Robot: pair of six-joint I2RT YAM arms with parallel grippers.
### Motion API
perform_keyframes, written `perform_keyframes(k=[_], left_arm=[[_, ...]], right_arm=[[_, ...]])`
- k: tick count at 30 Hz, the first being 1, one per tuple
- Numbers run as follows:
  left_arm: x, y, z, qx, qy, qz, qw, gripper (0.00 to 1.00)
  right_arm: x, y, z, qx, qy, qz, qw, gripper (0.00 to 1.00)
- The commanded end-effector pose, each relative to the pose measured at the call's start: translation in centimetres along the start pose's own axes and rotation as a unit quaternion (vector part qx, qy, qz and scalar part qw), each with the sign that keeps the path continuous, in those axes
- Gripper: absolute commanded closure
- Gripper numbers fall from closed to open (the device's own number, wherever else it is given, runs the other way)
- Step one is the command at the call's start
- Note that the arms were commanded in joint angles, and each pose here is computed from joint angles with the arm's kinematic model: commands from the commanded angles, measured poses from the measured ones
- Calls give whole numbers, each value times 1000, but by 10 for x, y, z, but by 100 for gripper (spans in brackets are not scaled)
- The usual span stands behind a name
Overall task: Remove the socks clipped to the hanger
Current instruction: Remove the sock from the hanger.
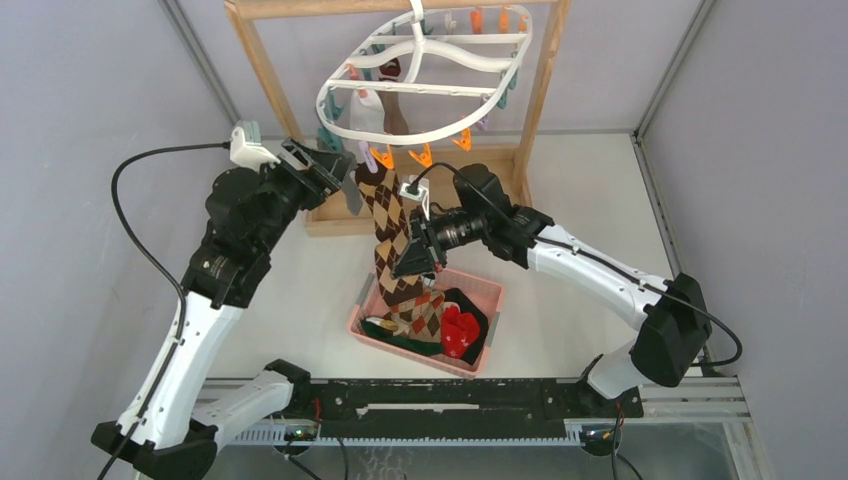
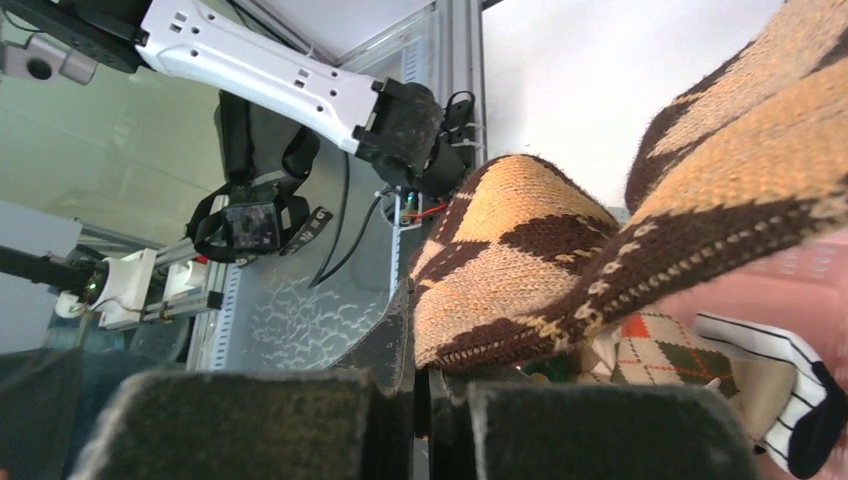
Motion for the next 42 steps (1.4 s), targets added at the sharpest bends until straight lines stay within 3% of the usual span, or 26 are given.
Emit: perform_keyframes(k=[1, 12, 24, 35, 42], left_arm=[[-17, -17, 5, 79, -34, 28, 996, 26], [-9, -28, 18, 176, -5, 37, 984, 28], [6, -9, 14, 177, 2, 44, 983, 35], [2, -21, 22, 219, 7, 41, 975, 37], [2, -24, 26, 229, 12, 39, 973, 46]], right_arm=[[-9, 30, -14, -43, -6, -17, 999, 100], [-5, 46, -24, -77, 9, -2, 997, 100], [-1, 53, -30, -87, 19, 10, 996, 100], [2, 52, -31, -77, 23, 13, 997, 100], [2, 51, -31, -72, 24, 14, 997, 100]])
Point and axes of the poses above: each gripper's point midway between its finger pads, its own z axis out along the fingers, its own y axis along the line the jaws close on, x = y × z, the point moved 7 cm from there along -z, back along the fingers, and after that the axes turned 2 degrees about -z, right-handed, at the moved point
